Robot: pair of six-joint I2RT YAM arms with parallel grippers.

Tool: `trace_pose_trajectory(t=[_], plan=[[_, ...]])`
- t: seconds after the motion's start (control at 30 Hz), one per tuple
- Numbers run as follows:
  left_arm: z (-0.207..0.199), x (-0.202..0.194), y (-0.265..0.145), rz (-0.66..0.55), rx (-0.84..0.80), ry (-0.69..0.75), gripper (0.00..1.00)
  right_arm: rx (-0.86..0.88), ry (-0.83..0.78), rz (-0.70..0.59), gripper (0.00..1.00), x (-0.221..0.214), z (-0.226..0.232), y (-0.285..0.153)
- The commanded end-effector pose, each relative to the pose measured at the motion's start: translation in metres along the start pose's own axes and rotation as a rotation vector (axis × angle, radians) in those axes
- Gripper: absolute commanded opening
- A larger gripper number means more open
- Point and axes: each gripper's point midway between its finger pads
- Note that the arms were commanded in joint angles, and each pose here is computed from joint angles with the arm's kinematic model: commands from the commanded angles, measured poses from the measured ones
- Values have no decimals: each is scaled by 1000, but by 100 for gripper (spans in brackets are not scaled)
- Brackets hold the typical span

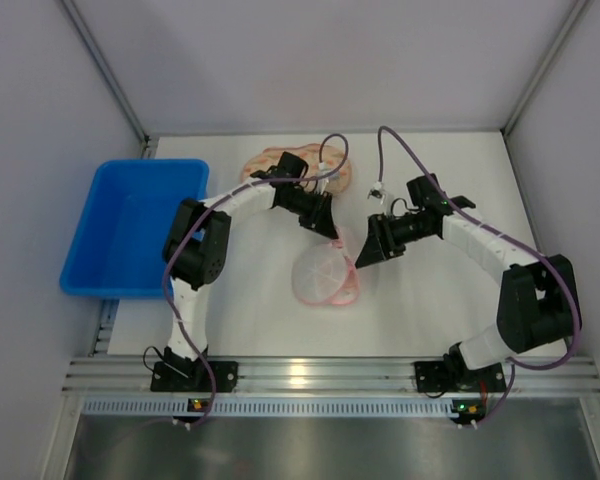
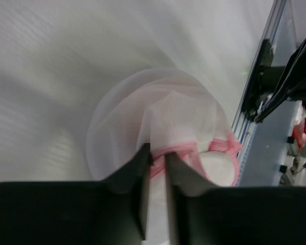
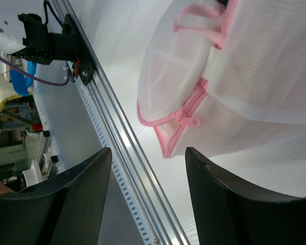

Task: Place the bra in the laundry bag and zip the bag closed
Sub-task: Adjust the laundry bag at the center of the board.

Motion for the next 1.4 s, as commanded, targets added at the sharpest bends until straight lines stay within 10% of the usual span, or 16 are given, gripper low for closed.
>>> trace_pose_trajectory(t=[0.0, 0.07, 0.2, 0.4, 0.77, 1.17, 1.37], plan=[[-25, 53, 8, -69, -94, 99, 29, -16, -31, -62, 61, 12, 4, -17], [-31, 64, 7, -84, -99, 109, 53, -26, -24, -73, 61, 12, 1, -20], [-39, 77, -25, -151, -61, 143, 69, -54, -32, -107, 62, 18, -8, -21], [-5, 34, -92, -223, -5, -68, 75, -129, 11, -179, 64, 53, -31, -18], [31, -61, -79, -157, 61, -313, 79, -77, 134, -82, 72, 36, -59, 14], [13, -49, -37, -108, -175, -353, 79, -41, 157, -66, 79, 29, -53, 18], [-13, -48, -28, -58, -287, -298, 58, 0, 153, -60, 79, 28, -41, 17]])
Point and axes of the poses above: each gripper's point midway between its finger pads, its own y axis out along the fingers, its own z axis along the line the jaws close on, x = y × z
